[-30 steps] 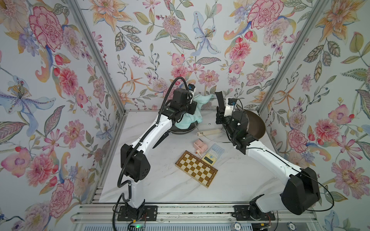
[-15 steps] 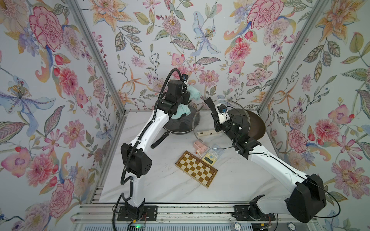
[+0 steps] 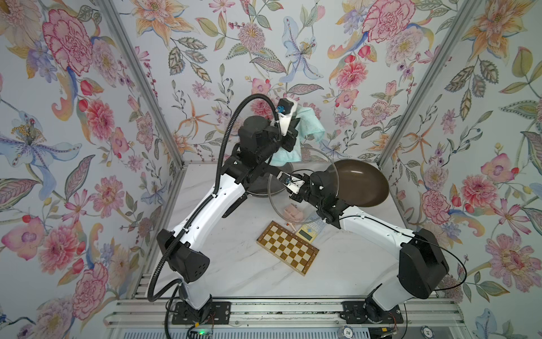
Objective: Wipe the pot lid with a cloth
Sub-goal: Wipe the pot lid.
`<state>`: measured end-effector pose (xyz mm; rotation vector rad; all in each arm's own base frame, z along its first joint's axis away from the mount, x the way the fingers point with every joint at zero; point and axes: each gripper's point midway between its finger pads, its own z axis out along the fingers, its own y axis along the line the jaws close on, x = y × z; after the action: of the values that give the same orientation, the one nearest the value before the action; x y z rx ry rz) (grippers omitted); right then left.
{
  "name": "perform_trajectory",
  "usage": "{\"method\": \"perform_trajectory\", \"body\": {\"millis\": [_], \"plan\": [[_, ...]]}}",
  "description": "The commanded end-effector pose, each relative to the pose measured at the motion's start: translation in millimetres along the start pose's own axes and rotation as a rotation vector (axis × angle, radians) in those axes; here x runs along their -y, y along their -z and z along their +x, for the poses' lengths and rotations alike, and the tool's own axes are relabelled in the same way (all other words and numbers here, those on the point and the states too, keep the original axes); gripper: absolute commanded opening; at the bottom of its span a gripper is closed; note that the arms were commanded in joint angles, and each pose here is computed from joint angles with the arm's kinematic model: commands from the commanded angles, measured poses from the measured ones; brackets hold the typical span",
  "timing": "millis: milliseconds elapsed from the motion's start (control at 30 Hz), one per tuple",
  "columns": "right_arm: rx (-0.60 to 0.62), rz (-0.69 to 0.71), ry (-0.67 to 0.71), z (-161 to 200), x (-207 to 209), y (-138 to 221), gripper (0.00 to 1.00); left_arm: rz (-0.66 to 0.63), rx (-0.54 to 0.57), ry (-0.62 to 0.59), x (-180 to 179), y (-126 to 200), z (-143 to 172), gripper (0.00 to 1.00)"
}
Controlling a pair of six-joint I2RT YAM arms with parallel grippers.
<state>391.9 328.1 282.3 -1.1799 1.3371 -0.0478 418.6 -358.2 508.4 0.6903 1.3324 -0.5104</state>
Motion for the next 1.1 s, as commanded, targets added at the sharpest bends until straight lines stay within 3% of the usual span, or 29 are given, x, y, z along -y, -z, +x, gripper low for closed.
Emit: {"method": "perform_trajectory", "body": {"millis": [0, 133, 333, 633, 767, 900, 1067], "plan": [[0.217, 0.221, 0.156, -86.2, 59.6, 26.0, 0.0, 0.15, -0.056, -0.026, 36.7, -25.6, 32.8, 0.0], [0.234, 0.24, 0.187, -98.9, 58.6, 36.0, 0.0, 0.203, -0.088, -0.012, 47.3, -33.4, 49.6, 0.0], [0.259, 0.309, 0.147, -105.9, 72.3, 54.1, 0.0, 0.11, -0.196, -0.027, 28.0, -36.6, 88.0, 0.0], [0.356, 0.397, -0.03, -114.7, 98.7, 87.3, 0.0, -0.188, -0.232, 0.13, -69.8, -6.1, 144.8, 0.0], [0.373, 0.412, -0.055, -117.0, 103.7, 96.8, 0.0, -0.304, -0.281, 0.134, -106.0, -1.3, 166.7, 0.0], [0.351, 0.418, -0.057, -110.8, 103.3, 97.1, 0.0, -0.472, -0.305, 0.132, -142.3, 2.7, 169.1, 0.0], [0.308, 0.458, -0.129, -89.2, 112.3, 95.7, 0.0, -0.652, -0.233, 0.169, -178.9, 22.6, 142.9, 0.0]]}}
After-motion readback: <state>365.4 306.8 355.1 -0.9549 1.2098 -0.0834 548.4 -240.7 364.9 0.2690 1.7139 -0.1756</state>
